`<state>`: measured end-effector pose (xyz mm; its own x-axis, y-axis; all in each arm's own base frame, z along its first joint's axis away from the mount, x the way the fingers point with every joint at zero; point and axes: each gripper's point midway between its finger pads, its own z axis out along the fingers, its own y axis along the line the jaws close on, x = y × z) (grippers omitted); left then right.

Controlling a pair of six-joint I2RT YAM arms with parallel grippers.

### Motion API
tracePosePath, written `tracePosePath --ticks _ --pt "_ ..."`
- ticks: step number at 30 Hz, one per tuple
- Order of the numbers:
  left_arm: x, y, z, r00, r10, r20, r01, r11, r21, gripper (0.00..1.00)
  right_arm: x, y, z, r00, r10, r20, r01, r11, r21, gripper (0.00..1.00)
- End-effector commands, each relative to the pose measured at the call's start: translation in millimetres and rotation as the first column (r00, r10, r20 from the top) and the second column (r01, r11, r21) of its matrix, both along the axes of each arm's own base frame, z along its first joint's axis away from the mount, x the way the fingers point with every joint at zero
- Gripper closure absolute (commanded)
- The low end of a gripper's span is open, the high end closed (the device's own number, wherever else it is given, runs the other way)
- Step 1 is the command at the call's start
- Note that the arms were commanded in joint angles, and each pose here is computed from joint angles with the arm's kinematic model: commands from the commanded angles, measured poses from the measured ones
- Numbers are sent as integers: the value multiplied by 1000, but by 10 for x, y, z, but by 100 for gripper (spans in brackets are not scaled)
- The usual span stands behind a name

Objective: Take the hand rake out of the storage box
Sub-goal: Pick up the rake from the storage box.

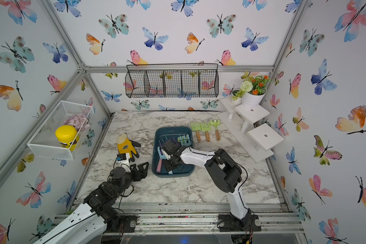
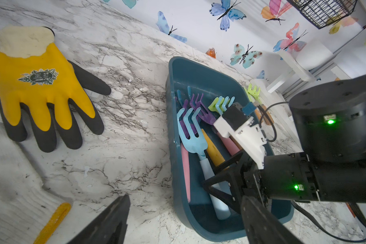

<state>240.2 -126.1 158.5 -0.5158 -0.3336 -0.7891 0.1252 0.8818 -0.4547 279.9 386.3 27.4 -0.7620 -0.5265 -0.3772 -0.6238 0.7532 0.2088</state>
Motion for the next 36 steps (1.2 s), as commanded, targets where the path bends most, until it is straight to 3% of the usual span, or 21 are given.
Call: tracePosePath --ticks 1,11,20,30,36 --pt "-8 -60 -7 999 -29 -18 29 1000 -10 12 13 -15 -69 1000 -19 1 19 999 -44 54" --pt "-24 -49 -22 999 -30 -22 30 1000 -9 12 28 30 -77 1000 -20 -2 20 999 -37 70" --pt "-26 -55 21 999 -36 -19 36 999 -6 12 14 75 142 1000 -23 16 22 999 31 81" --pt "-35 -121 4 997 -72 -36 72 997 0 12 25 32 554 995 -57 77 49 993 107 85" --pt "-50 -292 52 986 -162 -40 162 987 -13 11 45 -43 835 987 -95 127 76 986 147 85"
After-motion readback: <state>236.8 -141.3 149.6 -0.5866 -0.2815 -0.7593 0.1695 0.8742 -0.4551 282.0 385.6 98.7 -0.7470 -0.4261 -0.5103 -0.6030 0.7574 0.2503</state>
